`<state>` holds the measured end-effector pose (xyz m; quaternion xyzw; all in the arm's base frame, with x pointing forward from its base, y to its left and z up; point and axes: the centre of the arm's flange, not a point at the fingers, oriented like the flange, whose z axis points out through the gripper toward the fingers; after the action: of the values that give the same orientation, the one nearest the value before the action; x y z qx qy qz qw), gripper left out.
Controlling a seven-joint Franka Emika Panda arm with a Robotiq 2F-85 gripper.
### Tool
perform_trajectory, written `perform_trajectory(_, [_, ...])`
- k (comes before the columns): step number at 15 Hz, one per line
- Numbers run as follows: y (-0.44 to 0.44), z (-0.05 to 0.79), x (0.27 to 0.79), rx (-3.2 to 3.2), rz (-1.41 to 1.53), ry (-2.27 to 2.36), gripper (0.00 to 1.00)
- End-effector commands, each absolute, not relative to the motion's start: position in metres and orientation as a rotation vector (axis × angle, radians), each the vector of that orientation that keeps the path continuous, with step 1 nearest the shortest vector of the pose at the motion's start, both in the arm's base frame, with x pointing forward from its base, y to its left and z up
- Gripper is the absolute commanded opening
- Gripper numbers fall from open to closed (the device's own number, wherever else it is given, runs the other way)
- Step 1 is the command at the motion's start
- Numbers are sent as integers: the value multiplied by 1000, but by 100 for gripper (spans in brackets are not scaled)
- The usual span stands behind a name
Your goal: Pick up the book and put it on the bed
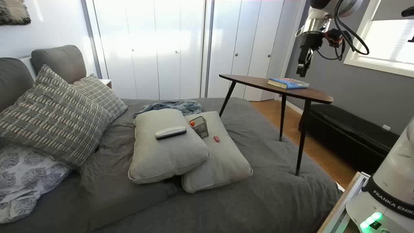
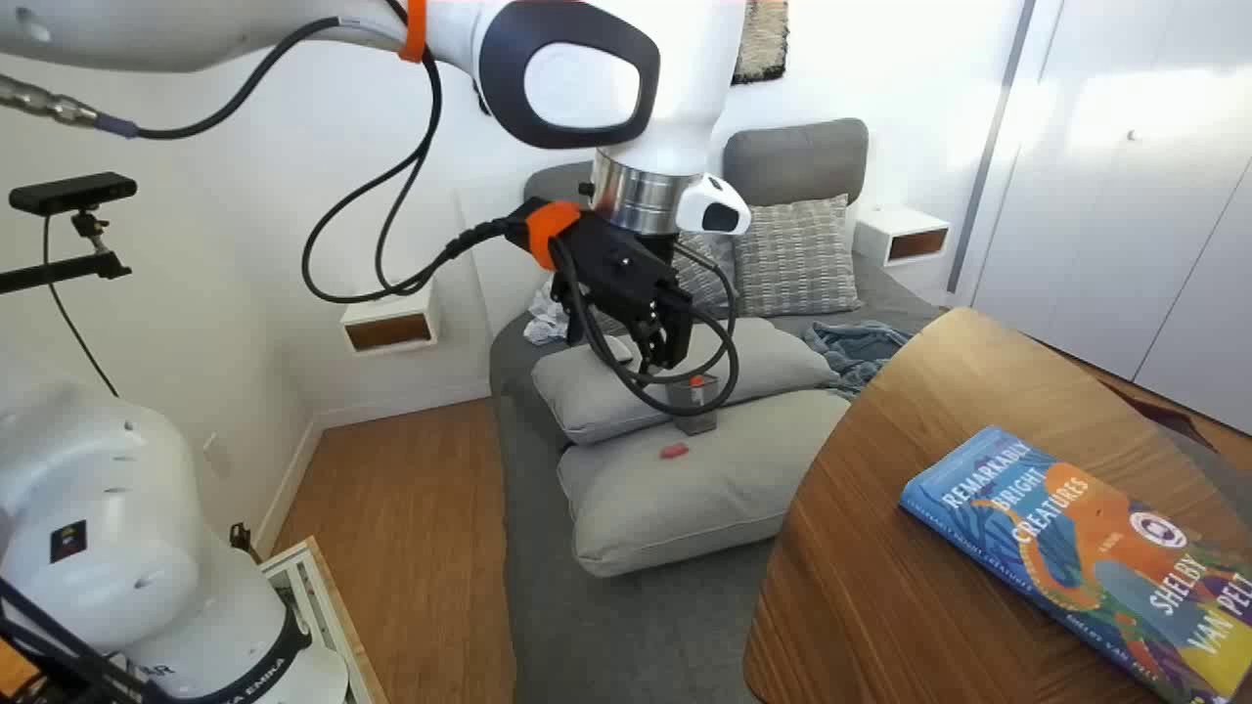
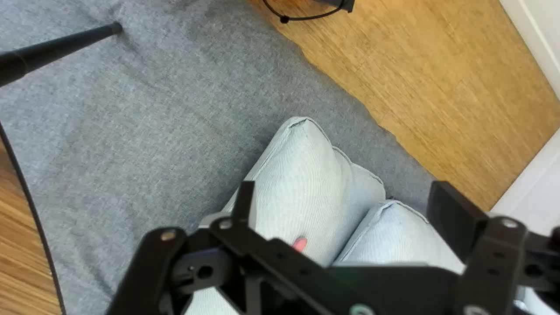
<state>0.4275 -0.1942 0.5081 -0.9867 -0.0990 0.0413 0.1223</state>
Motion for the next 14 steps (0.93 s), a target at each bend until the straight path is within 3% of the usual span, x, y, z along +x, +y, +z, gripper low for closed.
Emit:
perform_trajectory(1, [-194,508,428,-2879,120,-289,100])
perform_trajectory(6, [-194,508,428,-2880,120,-289,100])
perform_trajectory(14, [-188,517,459,-3337,-113,-122,100])
